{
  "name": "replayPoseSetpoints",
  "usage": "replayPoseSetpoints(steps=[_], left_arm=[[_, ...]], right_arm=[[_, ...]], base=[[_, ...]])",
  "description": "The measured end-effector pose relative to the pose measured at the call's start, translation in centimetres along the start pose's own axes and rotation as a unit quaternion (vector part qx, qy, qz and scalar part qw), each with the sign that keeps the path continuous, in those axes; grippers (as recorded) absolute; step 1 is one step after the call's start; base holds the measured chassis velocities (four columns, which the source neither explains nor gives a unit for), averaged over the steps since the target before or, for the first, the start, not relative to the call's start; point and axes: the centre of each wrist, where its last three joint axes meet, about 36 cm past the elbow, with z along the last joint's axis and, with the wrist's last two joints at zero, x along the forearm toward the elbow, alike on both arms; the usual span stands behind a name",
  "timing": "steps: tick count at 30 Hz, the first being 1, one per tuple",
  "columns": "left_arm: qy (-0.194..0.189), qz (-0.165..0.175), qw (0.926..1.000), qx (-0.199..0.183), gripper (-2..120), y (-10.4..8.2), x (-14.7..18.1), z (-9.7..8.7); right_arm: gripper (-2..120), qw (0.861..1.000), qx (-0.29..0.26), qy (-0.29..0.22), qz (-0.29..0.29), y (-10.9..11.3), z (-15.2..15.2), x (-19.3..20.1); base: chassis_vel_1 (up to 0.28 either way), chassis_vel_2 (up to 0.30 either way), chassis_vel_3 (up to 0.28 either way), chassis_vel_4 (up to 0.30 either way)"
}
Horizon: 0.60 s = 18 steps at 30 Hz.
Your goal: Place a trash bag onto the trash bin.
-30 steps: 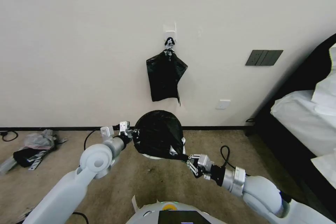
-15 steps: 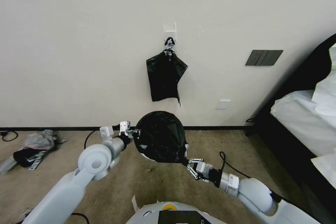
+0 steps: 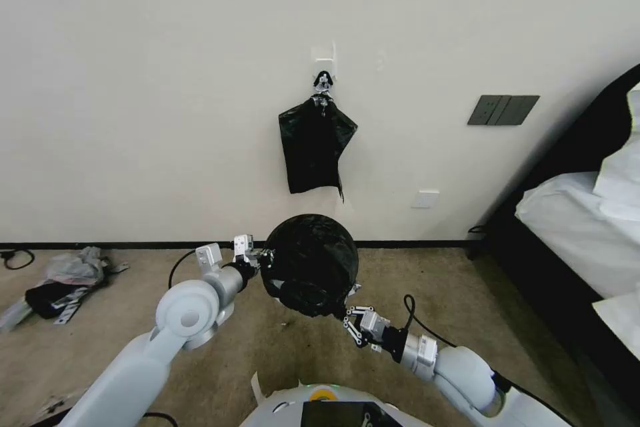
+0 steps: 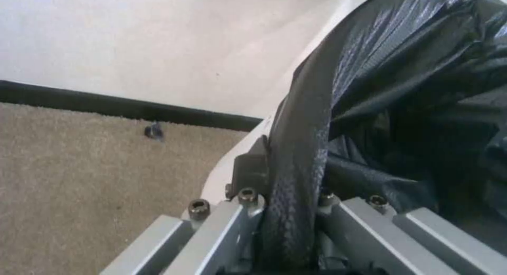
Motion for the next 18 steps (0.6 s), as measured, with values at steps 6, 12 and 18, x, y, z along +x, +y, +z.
replayPoseSetpoints(steps=[6,12,18], left_arm=[[-0.008,-0.012,0.9998,-0.011,0,0.4,-0.3,0.0],[-0.022,-0.028,0.9993,-0.013,0,1.0,-0.9,-0.1],[-0.028,-0.037,0.9989,-0.011,0,1.4,-1.5,-0.2]], right_arm=[[15,1.0,0.012,-0.01,0.019,-0.5,-1.0,0.5],[33,0.999,0.019,-0.018,0.029,-1.0,-2.6,1.2],[56,0.999,0.021,-0.019,0.033,-1.0,-4.0,2.4]], base=[[0.0,0.0,0.0,0.0],[0.0,0.0,0.0,0.0],[0.0,0.0,0.0,0.0]])
